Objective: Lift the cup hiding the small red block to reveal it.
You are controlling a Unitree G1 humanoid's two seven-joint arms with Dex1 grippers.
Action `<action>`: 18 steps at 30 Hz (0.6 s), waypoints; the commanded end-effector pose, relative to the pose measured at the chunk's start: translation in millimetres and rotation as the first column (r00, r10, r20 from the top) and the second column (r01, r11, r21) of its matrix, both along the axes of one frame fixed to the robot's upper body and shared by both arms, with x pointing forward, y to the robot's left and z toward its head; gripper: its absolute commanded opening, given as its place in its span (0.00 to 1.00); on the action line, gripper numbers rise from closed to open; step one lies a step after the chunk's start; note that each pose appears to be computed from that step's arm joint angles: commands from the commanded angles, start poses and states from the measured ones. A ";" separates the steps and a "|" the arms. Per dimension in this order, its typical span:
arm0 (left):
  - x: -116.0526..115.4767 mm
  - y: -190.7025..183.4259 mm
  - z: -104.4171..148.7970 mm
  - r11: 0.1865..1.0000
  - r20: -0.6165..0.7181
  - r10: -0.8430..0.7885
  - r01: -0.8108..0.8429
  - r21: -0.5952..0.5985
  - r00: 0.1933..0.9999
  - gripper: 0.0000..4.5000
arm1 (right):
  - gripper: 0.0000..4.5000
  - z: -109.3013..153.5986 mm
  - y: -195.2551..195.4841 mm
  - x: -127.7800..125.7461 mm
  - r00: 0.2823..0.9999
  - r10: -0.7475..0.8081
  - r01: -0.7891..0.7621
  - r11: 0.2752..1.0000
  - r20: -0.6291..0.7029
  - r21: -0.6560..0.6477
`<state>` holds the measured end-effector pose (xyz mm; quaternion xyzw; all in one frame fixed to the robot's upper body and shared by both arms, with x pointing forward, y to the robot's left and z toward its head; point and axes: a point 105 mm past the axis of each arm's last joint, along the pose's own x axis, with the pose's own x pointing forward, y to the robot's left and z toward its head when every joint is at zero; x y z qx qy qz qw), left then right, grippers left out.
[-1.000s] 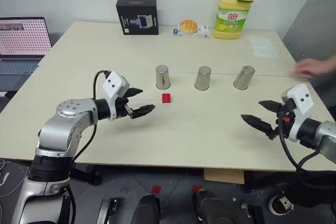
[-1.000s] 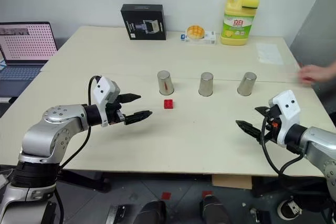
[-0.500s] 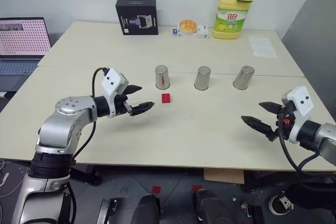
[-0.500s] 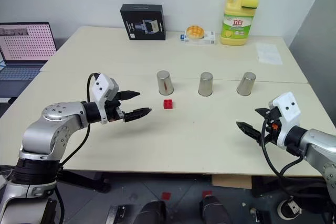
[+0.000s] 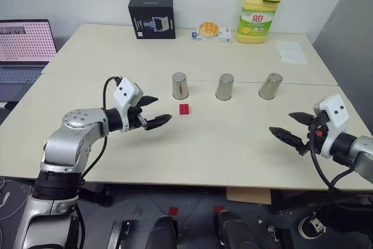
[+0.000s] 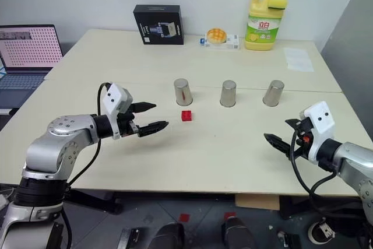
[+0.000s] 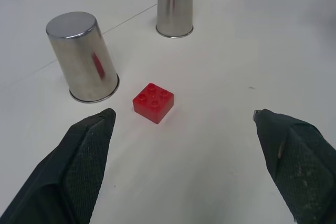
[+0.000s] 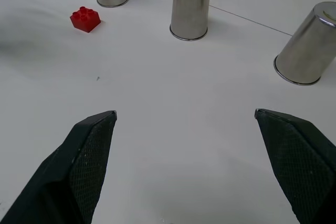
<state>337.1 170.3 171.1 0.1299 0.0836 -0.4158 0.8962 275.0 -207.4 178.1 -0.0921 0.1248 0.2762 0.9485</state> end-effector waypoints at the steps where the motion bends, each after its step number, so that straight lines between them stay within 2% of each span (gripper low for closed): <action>1: -2.8 -6.6 11.3 1.000 0.045 -0.025 0.025 0.003 0.999 0.99 | 1.00 12.4 -2.2 0.8 0.999 -0.002 0.003 1.000 0.054 -0.024; 18: -4.3 -0.5 12.7 1.000 0.046 -0.001 0.001 0.011 0.999 0.99 | 1.00 12.0 -2.9 2.9 0.999 0.001 0.001 1.000 0.052 -0.028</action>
